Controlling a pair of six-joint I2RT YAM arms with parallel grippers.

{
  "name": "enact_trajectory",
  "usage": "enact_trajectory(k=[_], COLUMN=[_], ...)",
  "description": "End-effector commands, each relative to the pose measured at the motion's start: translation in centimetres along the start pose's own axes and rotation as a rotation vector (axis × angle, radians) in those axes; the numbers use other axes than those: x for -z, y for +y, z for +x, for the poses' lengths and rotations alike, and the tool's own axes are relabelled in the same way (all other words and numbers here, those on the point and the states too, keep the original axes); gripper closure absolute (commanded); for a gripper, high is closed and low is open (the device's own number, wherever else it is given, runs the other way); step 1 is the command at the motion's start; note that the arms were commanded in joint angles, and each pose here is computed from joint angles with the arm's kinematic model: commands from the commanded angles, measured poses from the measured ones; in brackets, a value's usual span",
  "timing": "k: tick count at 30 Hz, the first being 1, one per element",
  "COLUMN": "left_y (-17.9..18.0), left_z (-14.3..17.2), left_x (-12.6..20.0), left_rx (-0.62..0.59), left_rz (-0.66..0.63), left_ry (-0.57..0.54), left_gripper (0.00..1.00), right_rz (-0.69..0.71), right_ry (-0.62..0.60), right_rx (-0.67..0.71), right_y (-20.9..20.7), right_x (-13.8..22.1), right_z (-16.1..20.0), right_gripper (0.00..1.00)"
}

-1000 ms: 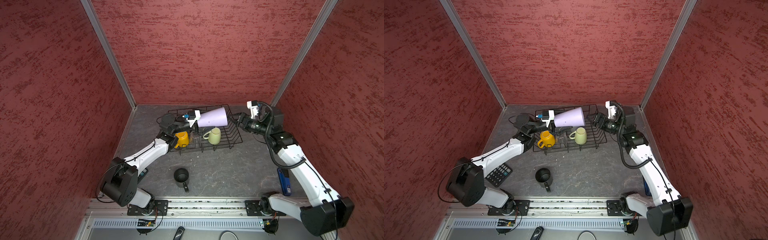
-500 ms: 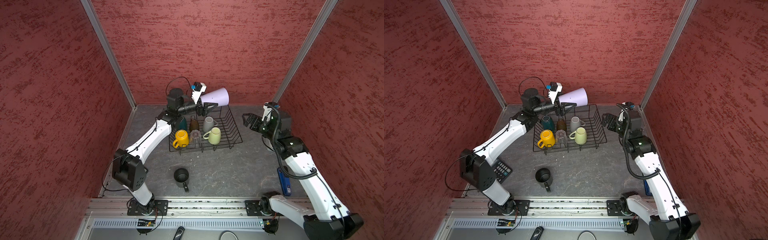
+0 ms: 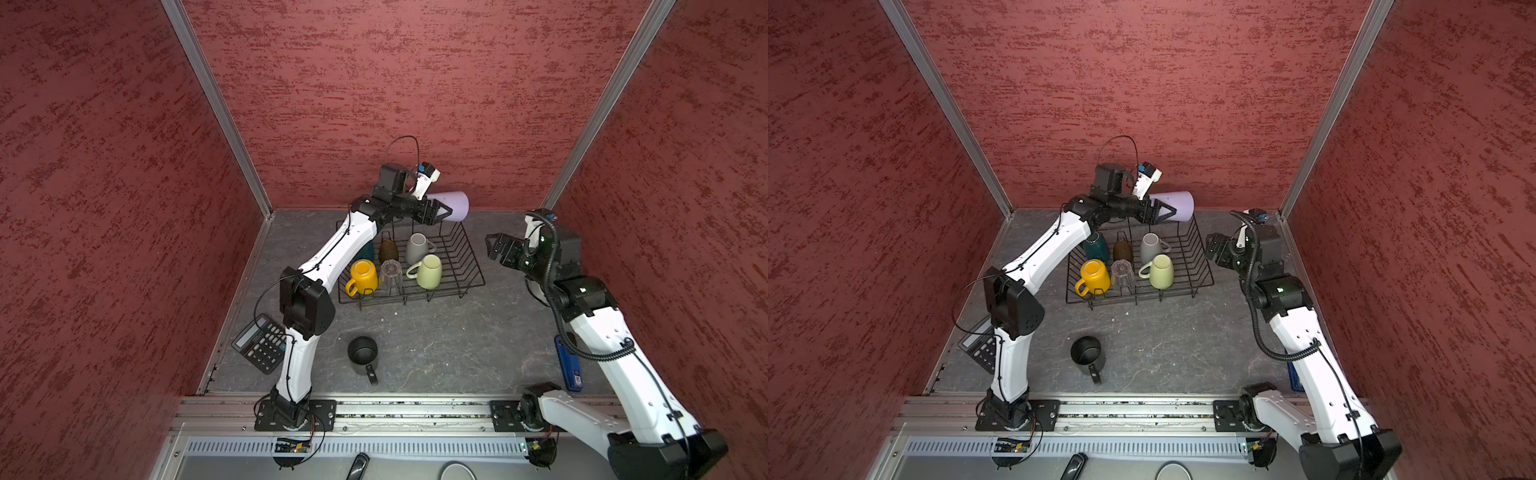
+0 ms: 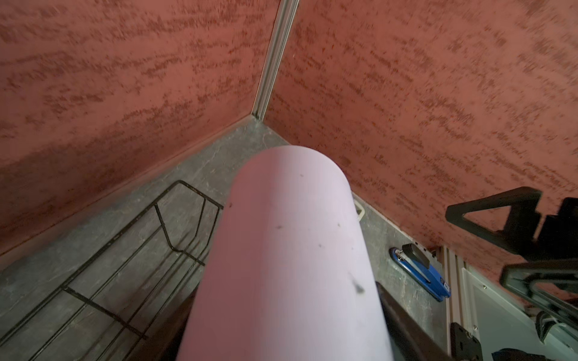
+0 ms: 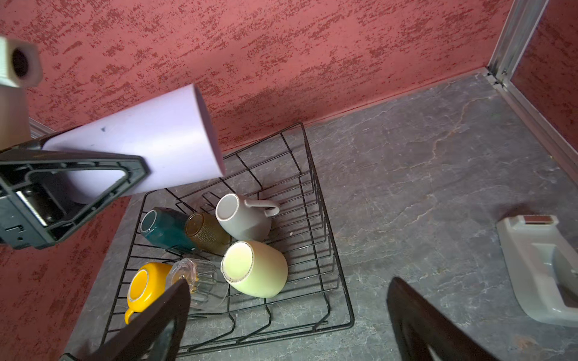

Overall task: Load cups into a dish rack
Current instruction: Place the cup upside down at the dish rack.

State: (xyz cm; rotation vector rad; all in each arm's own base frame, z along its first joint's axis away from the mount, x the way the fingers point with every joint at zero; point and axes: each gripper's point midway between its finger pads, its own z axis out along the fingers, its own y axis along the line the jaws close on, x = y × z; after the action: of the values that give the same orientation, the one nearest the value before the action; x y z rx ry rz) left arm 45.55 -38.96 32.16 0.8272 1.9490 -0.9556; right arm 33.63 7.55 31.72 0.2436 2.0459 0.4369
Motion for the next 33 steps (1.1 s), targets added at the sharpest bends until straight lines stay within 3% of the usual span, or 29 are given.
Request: enact_trajectory(k=[1, 12, 29, 33], left_y=[-0.1, 0.9, 2.8, 2.7], left_z=[2.5, 6.1, 9.3, 10.0], left_x=[-1.2, -5.3, -7.8, -8.4], left_rx=[-0.015, -0.244, -0.312, -0.365], left_rz=[-0.09, -0.359, -0.412, -0.424], left_ry=[0.134, 0.277, 0.361, 0.385], left_gripper=[0.92, 0.92, 0.89, 0.84], right_rz=[-0.012, -0.089, -0.151, -0.156], right_ry=[0.005, 0.024, 0.067, 0.079], right_rx=[0.013, -0.017, -0.073, -0.077], right_y=[0.0, 0.8, 1.3, 1.4], right_x=[0.6, 1.1, 0.3, 0.1], right_z=[0.5, 1.8, 3.6, 3.9], right_gripper=[0.01, 0.01, 0.01, 0.01])
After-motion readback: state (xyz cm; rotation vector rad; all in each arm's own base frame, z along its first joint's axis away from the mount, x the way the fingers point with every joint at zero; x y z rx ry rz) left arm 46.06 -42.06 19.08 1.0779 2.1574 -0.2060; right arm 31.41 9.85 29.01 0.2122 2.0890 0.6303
